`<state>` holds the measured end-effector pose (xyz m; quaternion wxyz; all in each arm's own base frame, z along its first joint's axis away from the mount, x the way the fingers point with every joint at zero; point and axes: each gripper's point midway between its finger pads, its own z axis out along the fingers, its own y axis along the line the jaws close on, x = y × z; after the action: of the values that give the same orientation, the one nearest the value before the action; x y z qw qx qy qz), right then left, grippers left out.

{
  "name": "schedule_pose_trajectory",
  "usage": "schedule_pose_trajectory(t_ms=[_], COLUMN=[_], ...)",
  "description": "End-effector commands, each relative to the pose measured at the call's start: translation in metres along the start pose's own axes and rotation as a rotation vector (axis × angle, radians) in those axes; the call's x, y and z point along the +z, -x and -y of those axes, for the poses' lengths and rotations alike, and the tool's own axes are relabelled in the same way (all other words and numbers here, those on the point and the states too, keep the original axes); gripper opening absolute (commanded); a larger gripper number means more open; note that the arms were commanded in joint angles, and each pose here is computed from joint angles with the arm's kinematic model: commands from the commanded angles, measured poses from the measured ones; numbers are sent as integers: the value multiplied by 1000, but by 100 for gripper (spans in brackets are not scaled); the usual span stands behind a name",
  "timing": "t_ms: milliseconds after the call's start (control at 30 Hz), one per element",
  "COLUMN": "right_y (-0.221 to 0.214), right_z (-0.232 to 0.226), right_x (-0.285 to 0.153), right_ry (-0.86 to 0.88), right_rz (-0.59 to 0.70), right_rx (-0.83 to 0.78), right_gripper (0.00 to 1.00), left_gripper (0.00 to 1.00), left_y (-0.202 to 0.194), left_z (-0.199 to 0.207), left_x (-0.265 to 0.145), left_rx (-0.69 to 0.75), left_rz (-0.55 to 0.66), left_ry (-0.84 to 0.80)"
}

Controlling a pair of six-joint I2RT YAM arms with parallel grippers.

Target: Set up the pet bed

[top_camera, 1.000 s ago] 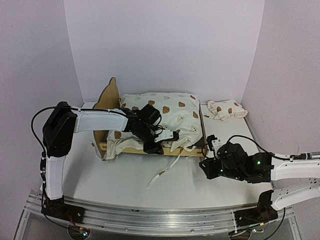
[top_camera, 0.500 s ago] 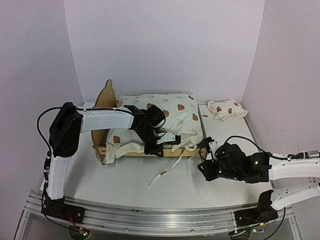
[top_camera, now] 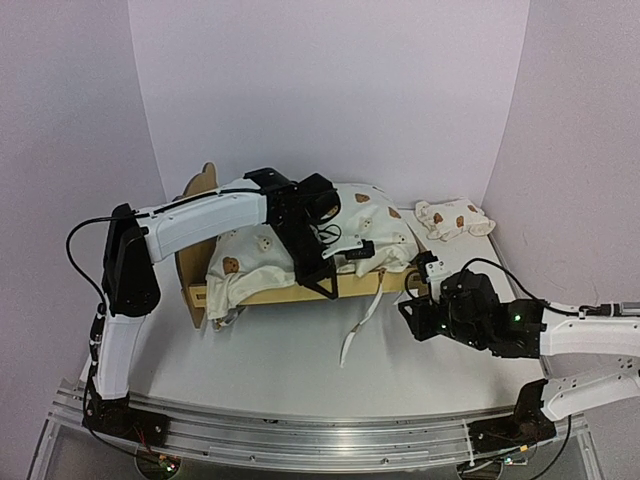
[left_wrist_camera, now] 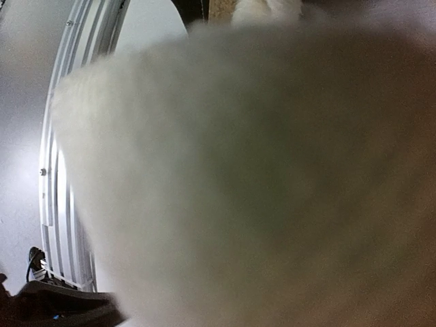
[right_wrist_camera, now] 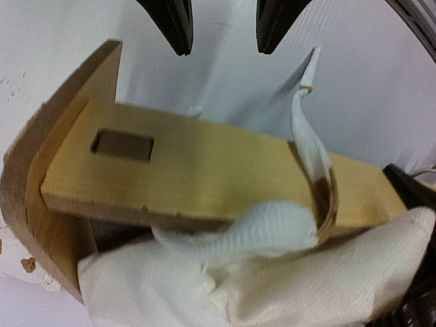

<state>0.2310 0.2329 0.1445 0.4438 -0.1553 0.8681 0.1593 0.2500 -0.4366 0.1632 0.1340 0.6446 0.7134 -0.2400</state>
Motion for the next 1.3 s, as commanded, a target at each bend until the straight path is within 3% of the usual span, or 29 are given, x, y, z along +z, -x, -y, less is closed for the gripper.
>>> schedule_pose_trajectory(t_ms=[0,567,800,900,1033,1100,1267], right_y=[50,52,44,33,-6,-33,-71], right_z=[6,44,51,54,60,55,32], right_x=[8,25,37,35,27,19,8], right_ry=[-62,-267,-245,-228,-230,-186,-27], right_rz=[225,308,284,266,81,-67,-251], right_rx=[17,79,130,141,139,108,95], right_gripper=[34,36,2,0,0,0,0], left_gripper=[0,0,0,0,0,0,0], left_y=[73,92,94,91,75,66,40], left_z=[24,32,32,25,-19,-39,-60], left_x=[-88,-106,-109,-109,-116,-119,-97], left_rx=[123,156,156,146,110,111,168], left_rz=[255,319,331,321,310,300,233], left_ry=[100,118,120,145,252,300,353])
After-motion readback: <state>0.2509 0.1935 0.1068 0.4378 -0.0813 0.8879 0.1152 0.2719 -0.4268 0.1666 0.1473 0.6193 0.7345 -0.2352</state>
